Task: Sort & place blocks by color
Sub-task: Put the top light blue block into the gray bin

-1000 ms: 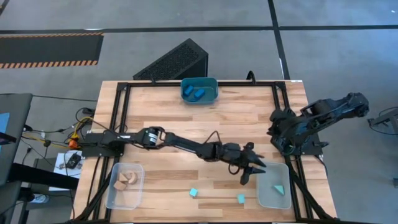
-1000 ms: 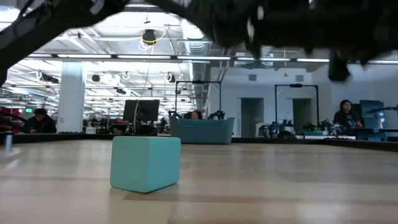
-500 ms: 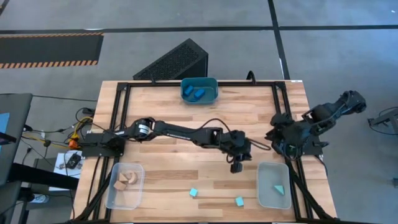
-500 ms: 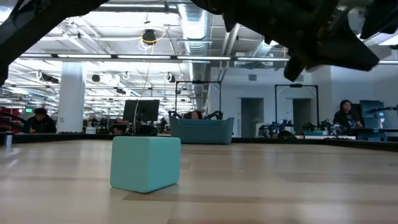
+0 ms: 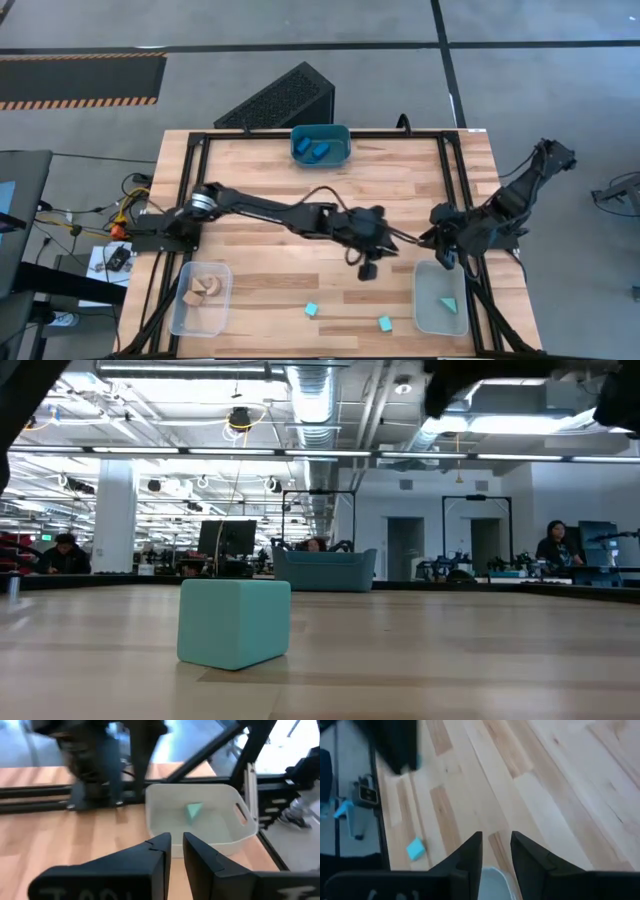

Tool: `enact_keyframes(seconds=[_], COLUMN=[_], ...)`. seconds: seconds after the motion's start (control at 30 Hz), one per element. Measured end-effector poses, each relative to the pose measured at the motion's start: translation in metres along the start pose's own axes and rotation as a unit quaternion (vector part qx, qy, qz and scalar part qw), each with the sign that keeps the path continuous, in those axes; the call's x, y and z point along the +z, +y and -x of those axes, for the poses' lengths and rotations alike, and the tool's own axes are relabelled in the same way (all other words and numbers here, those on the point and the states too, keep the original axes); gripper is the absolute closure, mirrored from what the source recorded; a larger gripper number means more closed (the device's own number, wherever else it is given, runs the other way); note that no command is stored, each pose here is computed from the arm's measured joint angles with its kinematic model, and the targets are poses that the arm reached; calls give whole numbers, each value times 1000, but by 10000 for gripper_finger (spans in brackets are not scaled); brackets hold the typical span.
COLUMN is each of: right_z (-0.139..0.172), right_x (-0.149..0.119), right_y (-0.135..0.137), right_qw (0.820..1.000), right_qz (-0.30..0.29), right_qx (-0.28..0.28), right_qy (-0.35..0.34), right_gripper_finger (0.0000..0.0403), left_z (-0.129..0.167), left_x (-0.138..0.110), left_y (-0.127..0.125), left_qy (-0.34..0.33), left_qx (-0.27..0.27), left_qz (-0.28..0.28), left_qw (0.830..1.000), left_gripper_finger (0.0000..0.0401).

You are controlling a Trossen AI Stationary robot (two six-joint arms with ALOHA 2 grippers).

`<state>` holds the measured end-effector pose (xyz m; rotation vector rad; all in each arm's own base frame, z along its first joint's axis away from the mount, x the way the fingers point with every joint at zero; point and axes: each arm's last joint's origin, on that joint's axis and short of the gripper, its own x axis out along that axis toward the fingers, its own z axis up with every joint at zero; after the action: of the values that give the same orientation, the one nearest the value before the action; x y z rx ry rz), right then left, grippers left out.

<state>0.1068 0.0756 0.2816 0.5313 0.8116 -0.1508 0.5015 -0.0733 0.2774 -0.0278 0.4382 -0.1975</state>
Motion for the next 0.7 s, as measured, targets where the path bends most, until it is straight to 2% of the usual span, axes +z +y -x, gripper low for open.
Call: enact_keyframes(seconds=[0.13, 0.23, 0.33, 0.47, 0.57, 0.7], right_z=[0, -3, -18, -47, -73, -105], right_x=[3, 5, 5, 1, -6, -17], right_y=[4, 10, 23, 45, 59, 71], right_qw=[999, 999, 994, 980, 961, 937], right_qz=[-7, 16, 83, 177, 264, 338], right_qx=[14, 21, 38, 68, 79, 83], right_qy=[-28, -43, -57, -52, -19, 31], right_gripper_finger=[268, 261, 250, 227, 204, 172], left_z=[36, 64, 78, 83, 81, 78], left_x=[-23, -42, -64, -87, -100, -111], left_y=[5, 2, -4, -14, -23, -32], left_qy=[-57, -104, -111, -109, -96, -82], left_qx=[27, 34, 24, 42, 59, 78], left_qz=[22, 32, 53, 142, 175, 195], left_qw=[998, 994, 992, 983, 978, 974], left_gripper_finger=[366, 366, 366, 354, 328, 274])
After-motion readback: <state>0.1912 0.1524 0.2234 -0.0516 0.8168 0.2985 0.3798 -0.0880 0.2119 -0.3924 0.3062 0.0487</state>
